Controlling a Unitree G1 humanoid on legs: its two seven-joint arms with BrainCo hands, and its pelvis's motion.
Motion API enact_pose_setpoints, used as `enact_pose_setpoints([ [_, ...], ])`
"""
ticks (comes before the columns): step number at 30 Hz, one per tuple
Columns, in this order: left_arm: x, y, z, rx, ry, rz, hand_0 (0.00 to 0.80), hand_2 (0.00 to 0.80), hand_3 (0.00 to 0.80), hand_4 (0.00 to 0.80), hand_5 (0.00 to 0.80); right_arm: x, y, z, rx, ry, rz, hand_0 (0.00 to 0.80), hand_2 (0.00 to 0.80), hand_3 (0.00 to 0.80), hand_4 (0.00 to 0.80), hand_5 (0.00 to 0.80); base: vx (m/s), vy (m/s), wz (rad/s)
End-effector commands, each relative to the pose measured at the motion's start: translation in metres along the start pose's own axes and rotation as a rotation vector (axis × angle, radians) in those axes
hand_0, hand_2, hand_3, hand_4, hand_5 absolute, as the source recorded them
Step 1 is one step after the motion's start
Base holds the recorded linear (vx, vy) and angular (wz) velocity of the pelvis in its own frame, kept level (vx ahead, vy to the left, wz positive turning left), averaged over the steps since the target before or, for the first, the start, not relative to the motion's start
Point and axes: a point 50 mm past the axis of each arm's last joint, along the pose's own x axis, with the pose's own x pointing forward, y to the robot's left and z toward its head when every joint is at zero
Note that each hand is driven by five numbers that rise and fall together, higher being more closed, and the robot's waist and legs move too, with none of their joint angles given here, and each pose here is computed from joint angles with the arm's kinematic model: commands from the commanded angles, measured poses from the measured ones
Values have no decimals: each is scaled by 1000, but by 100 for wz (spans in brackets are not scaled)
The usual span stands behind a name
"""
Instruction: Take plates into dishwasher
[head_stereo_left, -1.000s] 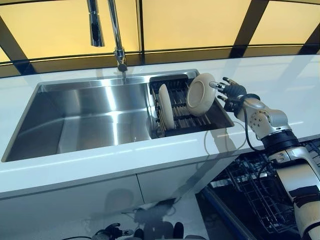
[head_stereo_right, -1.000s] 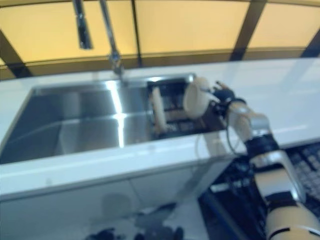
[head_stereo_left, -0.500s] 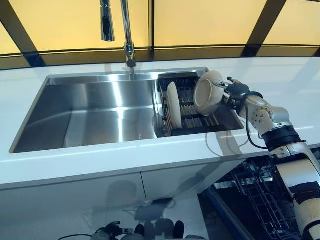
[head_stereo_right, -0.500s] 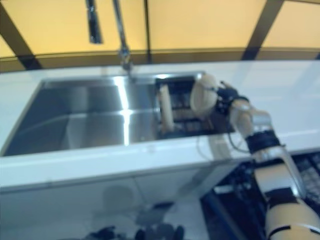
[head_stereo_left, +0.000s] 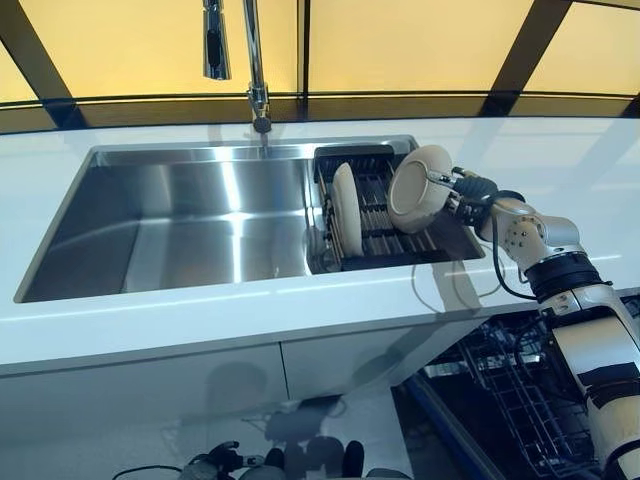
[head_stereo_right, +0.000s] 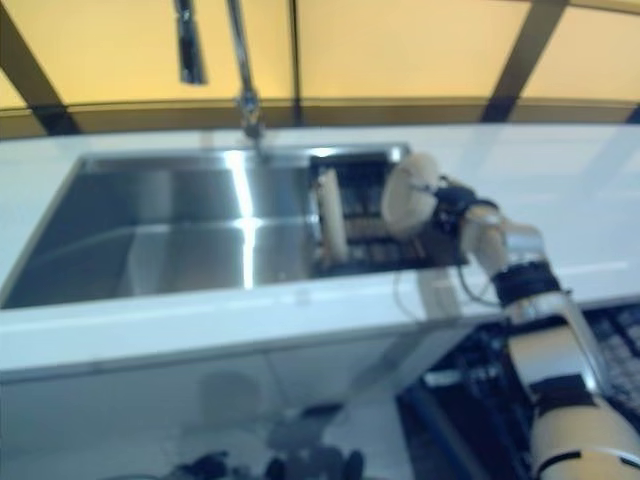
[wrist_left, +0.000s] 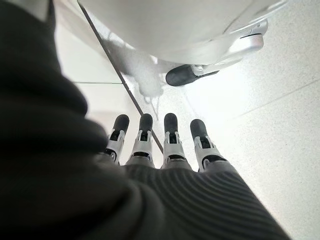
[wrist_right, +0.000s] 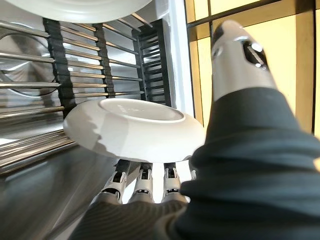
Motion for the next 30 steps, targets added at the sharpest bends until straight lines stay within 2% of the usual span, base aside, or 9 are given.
enact_pose_setpoints([
  [1,1,3,5,49,-5,6,0,0,0,0,0,1,16,32,-58,-52,13,63,63,63,63,63,0,0,0],
  [3,1,3,6,49,-7,6,0,0,0,0,0,1,15,31,-74,-40,0,185,185,185,185,185,0,0,0],
  [4,1,3,6,49,-9,7,0,0,0,0,0,2,13,31,-81,-36,-6,314,314,314,314,314,0,0,0],
  [5,1,3,7,49,-10,7,0,0,0,0,0,2,12,31,-90,-28,-11,568,568,568,568,568,0,0,0],
  [7,1,3,8,49,-12,7,0,0,0,0,0,3,12,30,-105,-18,-14,747,747,747,747,747,0,0,0],
  [8,1,3,9,51,-12,7,0,0,0,0,0,3,11,29,-118,-9,-18,800,800,800,800,800,0,0,0],
  [21,2,4,15,48,-29,8,0,0,0,0,0,5,20,27,-144,-10,-14,800,800,800,800,800,0,0,0],
  [29,2,4,15,47,-30,10,0,0,0,0,0,4,11,30,-173,-32,-47,800,800,800,800,800,0,0,0],
  [30,2,5,15,48,-31,10,0,0,0,0,0,4,11,31,-183,-40,-52,376,376,376,376,376,0,0,0],
])
